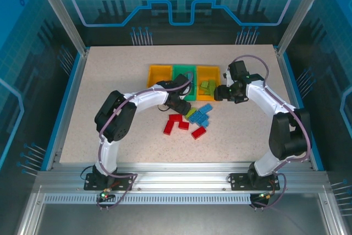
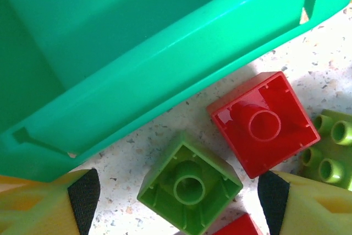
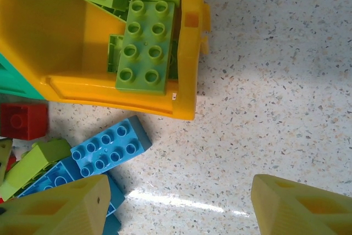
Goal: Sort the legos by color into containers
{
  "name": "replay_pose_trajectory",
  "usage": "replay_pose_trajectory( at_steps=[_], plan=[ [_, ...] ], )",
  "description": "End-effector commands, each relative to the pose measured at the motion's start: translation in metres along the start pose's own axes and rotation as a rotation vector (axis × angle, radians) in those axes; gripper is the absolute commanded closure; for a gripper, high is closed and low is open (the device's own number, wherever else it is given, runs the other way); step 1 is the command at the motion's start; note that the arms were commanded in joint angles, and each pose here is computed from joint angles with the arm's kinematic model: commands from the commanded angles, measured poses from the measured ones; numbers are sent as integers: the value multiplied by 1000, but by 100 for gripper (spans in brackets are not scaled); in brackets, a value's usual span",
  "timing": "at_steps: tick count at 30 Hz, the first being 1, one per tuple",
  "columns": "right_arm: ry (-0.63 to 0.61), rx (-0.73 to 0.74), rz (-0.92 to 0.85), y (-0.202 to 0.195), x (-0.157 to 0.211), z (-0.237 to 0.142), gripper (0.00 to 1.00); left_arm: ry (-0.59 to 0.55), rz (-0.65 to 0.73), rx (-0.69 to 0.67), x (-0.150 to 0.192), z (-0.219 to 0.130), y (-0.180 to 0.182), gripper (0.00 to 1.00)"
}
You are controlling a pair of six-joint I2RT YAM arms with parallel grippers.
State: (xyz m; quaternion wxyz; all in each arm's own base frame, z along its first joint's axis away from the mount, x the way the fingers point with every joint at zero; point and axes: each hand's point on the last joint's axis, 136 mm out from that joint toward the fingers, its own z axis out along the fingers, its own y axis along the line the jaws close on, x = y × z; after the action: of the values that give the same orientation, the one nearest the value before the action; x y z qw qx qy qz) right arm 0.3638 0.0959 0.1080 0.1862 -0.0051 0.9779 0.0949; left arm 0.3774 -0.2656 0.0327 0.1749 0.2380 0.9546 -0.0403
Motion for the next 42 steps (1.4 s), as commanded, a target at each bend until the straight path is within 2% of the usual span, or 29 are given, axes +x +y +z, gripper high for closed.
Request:
replay_pose_trajectory(
  at_steps=[1,4,8,12,20,25,35,42],
  plan=[
    [-16,-12,8,0,-12,-2,30,16,39,6,1,13,0,21],
    [-12,-11,9,-1,-13,-1,30,11,33,15,1,16,2,23],
    [-9,-9,8,-1,-14,-1,30,15,10,45,3,15,3,32],
    [-9,-6,8,-1,-14,-1,30,8,9,54,6,13,3,34],
    [-9,3,11,-3,-13,-3,30,-4,-5,77,6,9,-1,52],
    [-9,8,11,-4,-12,-4,30,-8,-29,73,8,3,0,59],
    [-16,1,14,-3,-12,-5,30,-55,-88,71,-3,-32,2,63],
    [-27,8,20,-7,-14,-8,30,-133,-96,109,-33,-63,-9,62]
  ],
)
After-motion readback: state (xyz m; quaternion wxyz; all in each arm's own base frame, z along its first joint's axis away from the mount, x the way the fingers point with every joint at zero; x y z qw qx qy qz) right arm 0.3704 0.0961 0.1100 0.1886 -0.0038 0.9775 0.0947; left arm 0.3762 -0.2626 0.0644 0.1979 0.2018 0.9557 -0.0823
